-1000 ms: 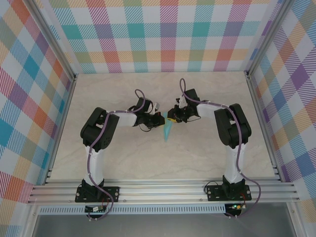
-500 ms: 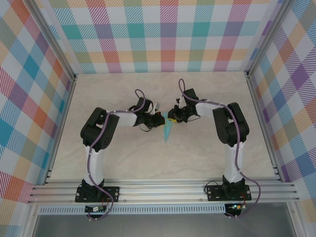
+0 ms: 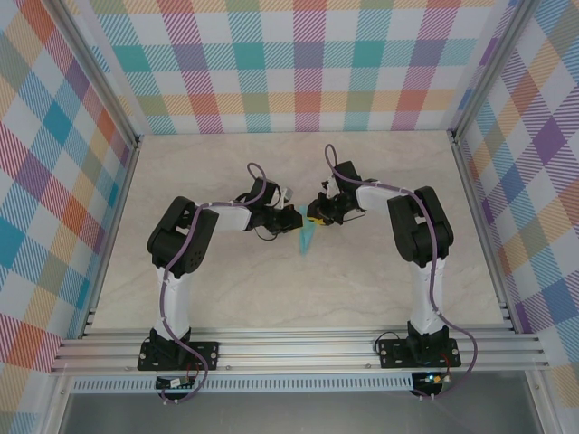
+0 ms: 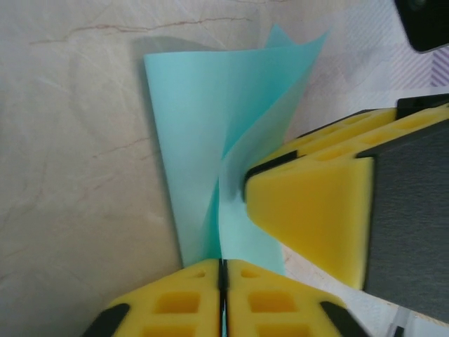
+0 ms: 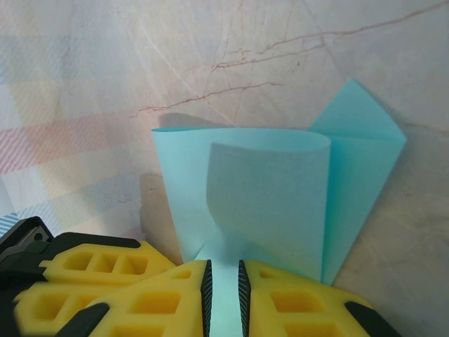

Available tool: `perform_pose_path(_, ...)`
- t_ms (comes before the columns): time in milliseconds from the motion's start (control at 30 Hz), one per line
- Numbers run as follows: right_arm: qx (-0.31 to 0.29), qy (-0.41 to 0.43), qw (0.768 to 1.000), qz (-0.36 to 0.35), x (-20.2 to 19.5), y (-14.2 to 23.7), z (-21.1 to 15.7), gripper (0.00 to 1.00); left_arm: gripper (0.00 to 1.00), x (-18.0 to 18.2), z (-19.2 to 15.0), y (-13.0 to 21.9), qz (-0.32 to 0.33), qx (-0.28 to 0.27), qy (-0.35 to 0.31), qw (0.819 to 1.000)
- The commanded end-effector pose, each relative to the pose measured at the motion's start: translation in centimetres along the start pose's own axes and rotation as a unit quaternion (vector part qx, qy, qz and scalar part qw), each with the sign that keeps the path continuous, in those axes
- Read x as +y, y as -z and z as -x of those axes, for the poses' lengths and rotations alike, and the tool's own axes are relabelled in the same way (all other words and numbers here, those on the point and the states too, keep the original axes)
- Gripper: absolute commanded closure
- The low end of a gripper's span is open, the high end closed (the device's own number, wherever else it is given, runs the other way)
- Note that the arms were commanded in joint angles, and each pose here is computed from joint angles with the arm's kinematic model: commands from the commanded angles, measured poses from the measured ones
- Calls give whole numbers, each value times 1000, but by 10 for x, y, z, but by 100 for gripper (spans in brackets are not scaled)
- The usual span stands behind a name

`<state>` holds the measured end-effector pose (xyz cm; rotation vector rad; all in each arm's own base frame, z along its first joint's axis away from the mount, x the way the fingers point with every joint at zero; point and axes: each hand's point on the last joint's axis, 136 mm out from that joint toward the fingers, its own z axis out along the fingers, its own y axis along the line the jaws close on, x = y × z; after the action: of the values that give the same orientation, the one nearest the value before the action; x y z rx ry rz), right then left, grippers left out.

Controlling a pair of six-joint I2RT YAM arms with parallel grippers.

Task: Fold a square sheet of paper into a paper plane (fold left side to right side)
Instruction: Fold the wing for the fifth time at the center of the table.

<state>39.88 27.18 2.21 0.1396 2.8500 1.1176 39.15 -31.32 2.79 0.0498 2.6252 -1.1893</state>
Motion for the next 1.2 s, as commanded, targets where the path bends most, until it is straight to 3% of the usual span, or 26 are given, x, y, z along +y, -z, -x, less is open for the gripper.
perform_pose_path(0,26,-18,999,-43,-25,-11,-13,81,85,1,9,21,24,-21,-14,999)
perform_pose_path(133,29,-19,999,-41,-26,-12,-14,81,69,-14,4,43,20,-31,-29,999)
perform_pose_path(367,30,-17,999,-41,-25,-13,-14,81,68,-48,-26,71,-34,-28,-38,998)
perform_pose_path(600,32,-17,999,-40,-25,-14,-14,81,67,-96,-58,53,-97,29,-66,993)
perform_pose_path(867,34,-18,998,-43,-25,-14,-15,81,65,-91,-67,17,-84,69,-62,992)
perform_pose_path(1167,35,-15,998,-44,-24,-15,-15,81,65,-57,-74,4,-18,77,-48,996)
